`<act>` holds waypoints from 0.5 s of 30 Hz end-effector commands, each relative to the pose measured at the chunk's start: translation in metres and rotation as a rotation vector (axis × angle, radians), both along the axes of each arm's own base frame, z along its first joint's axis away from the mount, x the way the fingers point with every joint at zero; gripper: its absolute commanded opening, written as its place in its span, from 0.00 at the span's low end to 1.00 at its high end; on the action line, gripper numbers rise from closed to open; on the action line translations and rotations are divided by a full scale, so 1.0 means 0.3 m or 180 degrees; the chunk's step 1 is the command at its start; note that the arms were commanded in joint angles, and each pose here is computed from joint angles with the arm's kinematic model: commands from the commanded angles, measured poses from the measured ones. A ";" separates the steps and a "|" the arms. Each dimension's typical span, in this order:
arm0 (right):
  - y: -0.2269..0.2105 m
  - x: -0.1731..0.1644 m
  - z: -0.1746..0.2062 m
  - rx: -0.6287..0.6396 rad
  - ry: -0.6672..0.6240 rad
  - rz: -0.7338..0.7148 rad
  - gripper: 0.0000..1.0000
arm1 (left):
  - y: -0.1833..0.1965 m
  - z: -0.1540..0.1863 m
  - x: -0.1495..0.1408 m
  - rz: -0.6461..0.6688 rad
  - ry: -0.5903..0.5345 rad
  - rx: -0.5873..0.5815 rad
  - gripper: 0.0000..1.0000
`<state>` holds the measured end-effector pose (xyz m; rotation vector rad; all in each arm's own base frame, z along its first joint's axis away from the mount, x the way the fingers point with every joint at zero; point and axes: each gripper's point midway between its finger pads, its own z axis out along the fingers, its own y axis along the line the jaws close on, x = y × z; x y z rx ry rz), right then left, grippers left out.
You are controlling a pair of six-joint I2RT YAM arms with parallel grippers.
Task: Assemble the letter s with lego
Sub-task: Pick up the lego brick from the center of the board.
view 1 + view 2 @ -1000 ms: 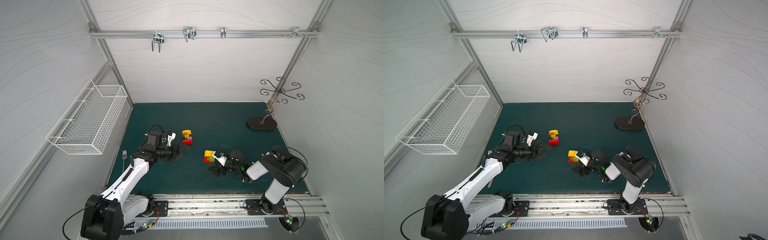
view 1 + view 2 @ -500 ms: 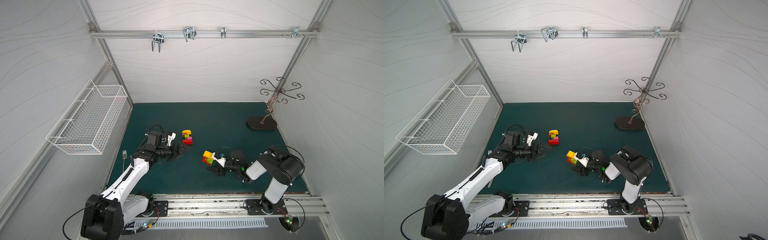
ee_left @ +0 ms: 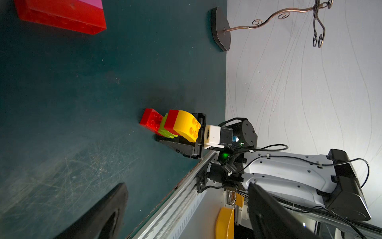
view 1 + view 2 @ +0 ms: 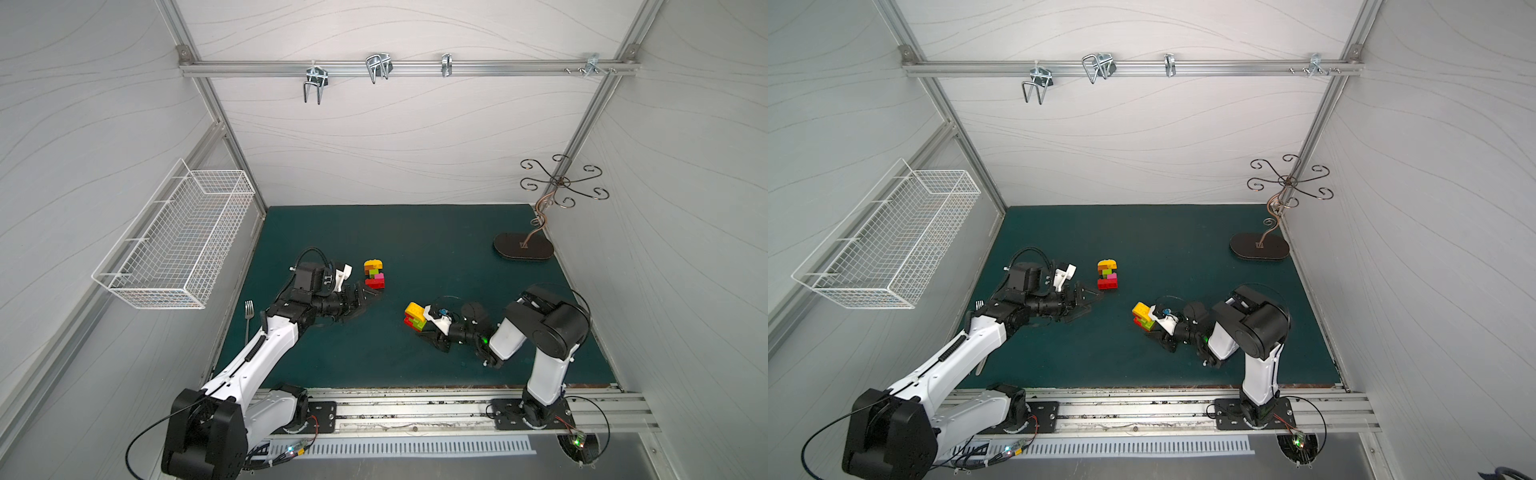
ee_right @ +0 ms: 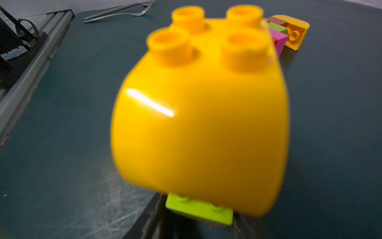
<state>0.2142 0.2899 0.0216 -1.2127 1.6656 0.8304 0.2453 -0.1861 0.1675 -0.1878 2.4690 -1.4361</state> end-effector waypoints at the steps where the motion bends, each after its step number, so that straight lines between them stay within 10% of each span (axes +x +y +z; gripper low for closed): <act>1: -0.014 0.003 -0.011 0.0000 0.0016 -0.0048 0.42 | -0.009 0.050 0.030 -0.0034 -0.0209 -0.0081 0.93; 15: -0.007 -0.010 0.218 0.0055 0.0708 0.0344 0.26 | 0.000 0.079 0.033 -0.0022 -0.0260 -0.0058 0.93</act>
